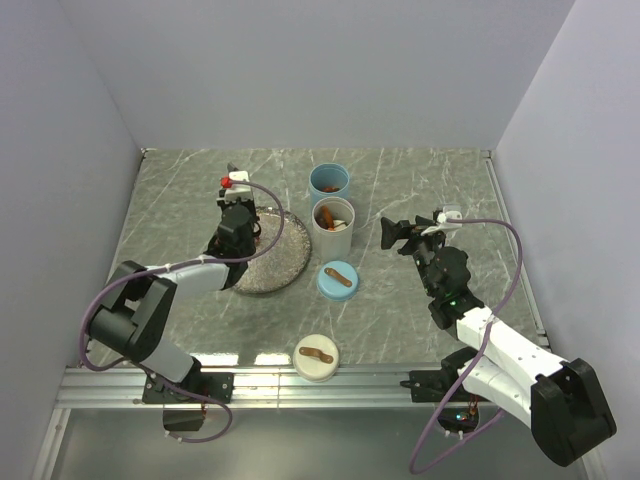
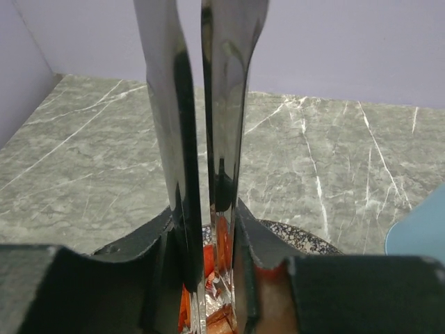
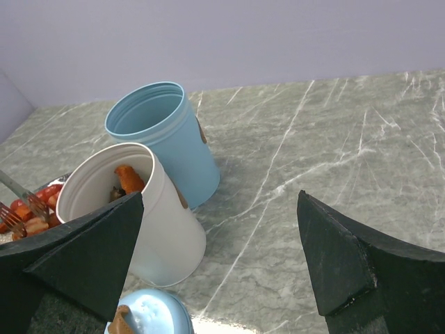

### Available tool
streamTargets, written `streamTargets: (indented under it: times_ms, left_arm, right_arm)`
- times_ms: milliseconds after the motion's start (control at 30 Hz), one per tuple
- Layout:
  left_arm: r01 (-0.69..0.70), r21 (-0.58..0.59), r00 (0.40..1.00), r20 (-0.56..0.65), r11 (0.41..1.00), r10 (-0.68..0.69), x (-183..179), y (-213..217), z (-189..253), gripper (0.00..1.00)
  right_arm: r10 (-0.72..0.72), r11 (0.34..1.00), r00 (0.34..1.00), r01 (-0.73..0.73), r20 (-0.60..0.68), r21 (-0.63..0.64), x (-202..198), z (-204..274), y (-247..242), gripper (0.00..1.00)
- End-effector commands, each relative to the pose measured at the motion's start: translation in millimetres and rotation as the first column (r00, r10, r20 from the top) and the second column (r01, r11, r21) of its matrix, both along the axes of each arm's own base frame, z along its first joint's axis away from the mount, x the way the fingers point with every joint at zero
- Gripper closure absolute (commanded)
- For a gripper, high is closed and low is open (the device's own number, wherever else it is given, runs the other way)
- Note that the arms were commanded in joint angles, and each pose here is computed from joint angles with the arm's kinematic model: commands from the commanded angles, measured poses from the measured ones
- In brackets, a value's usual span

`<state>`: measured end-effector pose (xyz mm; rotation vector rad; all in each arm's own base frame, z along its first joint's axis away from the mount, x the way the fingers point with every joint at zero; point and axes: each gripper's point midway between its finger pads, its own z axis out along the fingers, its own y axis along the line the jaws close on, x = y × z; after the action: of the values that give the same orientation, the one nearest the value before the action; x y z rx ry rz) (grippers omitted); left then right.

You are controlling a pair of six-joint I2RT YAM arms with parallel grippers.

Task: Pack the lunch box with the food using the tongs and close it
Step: Pick up the food using the clamp, then place the food into the lunch box

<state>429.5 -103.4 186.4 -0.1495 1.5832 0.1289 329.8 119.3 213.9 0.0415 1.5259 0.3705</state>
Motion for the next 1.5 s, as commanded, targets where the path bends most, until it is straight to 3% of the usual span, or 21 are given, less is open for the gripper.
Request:
streamTargets:
  times_ms: [0, 333, 567, 800, 1133, 1467]
  left_arm:
    - [0.025, -0.039, 0.999, 0.036, 0.999, -0.024, 7, -7, 14, 0.74]
    - [0.205, -0.084, 0.96, 0.213, 0.975, -0.184, 13, -39, 111, 0.76]
    - [0.449, -0.075, 0.855, 0.325, 0.89, -0.404, 34, -101, 174, 0.75]
    - [0.586, -0.064, 0.755, 0.408, 0.808, -0.514, 54, -155, 222, 0.75]
    - [0.66, -0.054, 0.713, 0.357, 0.749, -0.603, 68, -218, 205, 0.73]
    - [0.628, -0.034, 0.739, 0.339, 0.777, -0.582, 70, -216, 202, 0.55]
  right_arm:
    - [-0.01, 1.0, 0.998, 0.01, 0.057, 0.008, 2, 17, -3, 0.02]
    - [-0.021, 1.0, 0.998, 0.02, 0.058, 0.009, 3, 18, -4, 0.02]
    - [-0.025, 1.0, 0.998, 0.025, 0.059, 0.011, 4, 18, -5, 0.02]
    - [-0.022, 1.0, 0.998, 0.021, 0.062, 0.016, 2, 19, -5, 0.02]
    - [-0.025, 1.0, 0.997, 0.024, 0.068, 0.019, 0, 19, -6, 0.02]
    - [-0.023, 1.0, 0.997, 0.021, 0.068, 0.017, 1, 19, -6, 0.02]
